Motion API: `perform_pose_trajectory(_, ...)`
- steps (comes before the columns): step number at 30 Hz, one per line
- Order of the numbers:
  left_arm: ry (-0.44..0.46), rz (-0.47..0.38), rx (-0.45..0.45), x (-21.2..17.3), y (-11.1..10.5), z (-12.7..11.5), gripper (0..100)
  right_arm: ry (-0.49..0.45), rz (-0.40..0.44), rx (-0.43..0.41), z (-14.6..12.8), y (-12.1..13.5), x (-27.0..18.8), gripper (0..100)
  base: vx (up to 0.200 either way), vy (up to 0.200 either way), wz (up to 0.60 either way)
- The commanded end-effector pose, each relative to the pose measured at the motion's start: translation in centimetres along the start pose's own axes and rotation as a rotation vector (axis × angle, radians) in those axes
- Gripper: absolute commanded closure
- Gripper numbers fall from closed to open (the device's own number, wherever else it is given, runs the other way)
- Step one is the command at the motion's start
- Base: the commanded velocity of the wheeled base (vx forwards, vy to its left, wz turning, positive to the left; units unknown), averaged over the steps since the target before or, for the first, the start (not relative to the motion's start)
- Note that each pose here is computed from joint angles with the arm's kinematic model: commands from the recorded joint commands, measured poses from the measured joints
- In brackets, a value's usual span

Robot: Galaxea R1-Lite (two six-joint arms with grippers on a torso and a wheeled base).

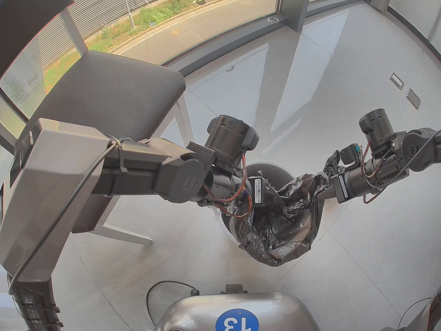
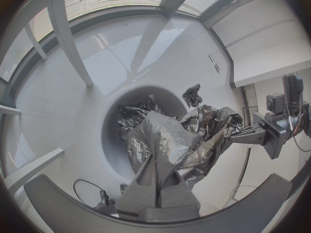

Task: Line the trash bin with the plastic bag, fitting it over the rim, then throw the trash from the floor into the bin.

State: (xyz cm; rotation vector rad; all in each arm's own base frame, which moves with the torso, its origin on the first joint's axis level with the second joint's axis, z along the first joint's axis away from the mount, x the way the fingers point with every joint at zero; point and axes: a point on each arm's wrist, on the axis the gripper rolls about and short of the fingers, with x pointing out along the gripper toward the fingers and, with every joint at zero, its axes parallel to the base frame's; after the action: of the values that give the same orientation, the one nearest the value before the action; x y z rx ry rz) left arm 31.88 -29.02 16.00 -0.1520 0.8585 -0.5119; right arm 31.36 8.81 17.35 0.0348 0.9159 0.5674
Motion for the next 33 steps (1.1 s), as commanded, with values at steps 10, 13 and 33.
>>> perform_pose_trajectory(10, -0.008, 0.107, -0.031, 0.8, 2.0, 1.0, 100, 0.023, -0.086, 0.038, -1.5, -5.8, 1.2, 100, 0.0, 0.0, 0.0)
perform_pose_trajectory(13, 0.037, 0.138, -0.027, 0.5, 2.0, 0.4, 100, 0.035, -0.082, 0.027, -2.0, -5.5, 1.1, 100, 0.0, 0.0, 0.0)
perform_pose_trajectory(33, 0.07, 0.284, 0.125, 2.2, 3.4, -0.3, 100, 0.124, -0.044, -0.05, -3.1, -5.4, 4.4, 100, 0.0, 0.0, 0.0)
